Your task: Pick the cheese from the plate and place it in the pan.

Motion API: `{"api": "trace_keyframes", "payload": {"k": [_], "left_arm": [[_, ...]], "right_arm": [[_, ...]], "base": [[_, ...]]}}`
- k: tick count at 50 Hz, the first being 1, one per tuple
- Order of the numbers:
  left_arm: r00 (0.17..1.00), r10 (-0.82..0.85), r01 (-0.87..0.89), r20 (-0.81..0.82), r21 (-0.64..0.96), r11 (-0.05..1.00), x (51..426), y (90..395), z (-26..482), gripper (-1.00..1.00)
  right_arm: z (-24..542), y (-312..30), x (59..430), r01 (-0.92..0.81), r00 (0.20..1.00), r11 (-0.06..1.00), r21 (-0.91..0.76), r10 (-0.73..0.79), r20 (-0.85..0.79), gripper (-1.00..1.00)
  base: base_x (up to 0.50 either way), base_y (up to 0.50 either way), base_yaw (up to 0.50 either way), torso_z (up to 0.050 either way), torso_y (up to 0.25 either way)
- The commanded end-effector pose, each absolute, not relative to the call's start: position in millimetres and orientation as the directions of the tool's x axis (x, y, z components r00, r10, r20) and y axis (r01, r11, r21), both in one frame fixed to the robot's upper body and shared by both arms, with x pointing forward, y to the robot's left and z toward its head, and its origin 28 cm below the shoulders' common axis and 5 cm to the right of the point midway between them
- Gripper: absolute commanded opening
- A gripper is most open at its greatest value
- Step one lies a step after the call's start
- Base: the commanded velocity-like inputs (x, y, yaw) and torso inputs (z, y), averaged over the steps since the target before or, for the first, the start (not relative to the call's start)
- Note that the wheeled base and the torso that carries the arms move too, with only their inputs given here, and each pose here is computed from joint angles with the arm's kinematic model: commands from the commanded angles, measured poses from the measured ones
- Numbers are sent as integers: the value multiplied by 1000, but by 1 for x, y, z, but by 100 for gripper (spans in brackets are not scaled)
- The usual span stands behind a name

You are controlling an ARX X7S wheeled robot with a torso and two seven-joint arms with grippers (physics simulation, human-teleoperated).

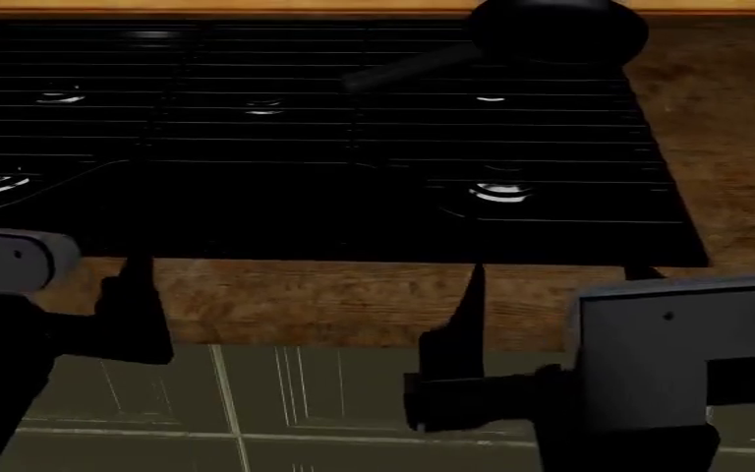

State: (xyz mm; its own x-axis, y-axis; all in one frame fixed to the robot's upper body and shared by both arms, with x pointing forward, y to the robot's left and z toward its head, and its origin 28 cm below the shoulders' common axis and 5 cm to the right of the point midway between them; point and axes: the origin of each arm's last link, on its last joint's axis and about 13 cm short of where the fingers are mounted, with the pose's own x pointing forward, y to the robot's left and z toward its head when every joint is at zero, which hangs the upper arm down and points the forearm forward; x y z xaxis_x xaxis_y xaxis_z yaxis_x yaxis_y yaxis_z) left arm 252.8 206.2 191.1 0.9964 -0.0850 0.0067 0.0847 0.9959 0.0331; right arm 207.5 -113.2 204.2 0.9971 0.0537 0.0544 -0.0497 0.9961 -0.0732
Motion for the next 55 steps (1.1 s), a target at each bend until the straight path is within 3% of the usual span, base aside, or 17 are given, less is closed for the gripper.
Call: {"api": "trace_keyframes", "payload": {"k": [1,11,13,25,33,40,44,48,55], "left_arm": [[995,-95,94,21,27,995,253,207,208,100],[996,-80,77,50,52,996,249,208,213,100],[996,-73,73,53,-4,997,246,211,217,100],[972,164,-155,167,-66,986,223,235,239,100],[848,364,-351,385,-105,930,186,259,275,100],[679,360,-290,640,-217,932,144,268,307,100],[673,309,-361,672,-66,930,135,274,295,100],[560,242,-144,792,-195,970,117,266,306,100],[526,214,-94,823,-194,977,108,270,310,100]], "right_arm": [[217,-115,205,-46,996,996,-80,52,74,100],[218,-116,203,-37,996,995,-90,44,78,100],[227,-119,197,-44,990,999,14,42,135,100],[222,-122,189,-7,991,999,-45,12,131,100],[223,-123,188,3,992,998,-57,5,129,100],[222,-125,188,7,991,999,-50,-1,130,100],[221,-124,188,5,992,999,-49,1,128,100],[221,-124,189,6,992,999,-49,0,124,100],[221,-124,189,9,993,999,-50,-3,122,100]], "base": [[0,0,0,0,0],[0,0,0,0,0],[0,0,0,0,0],[0,0,0,0,0],[0,0,0,0,0],[0,0,0,0,0],[0,0,0,0,0],[0,0,0,0,0],[0,0,0,0,0]]}}
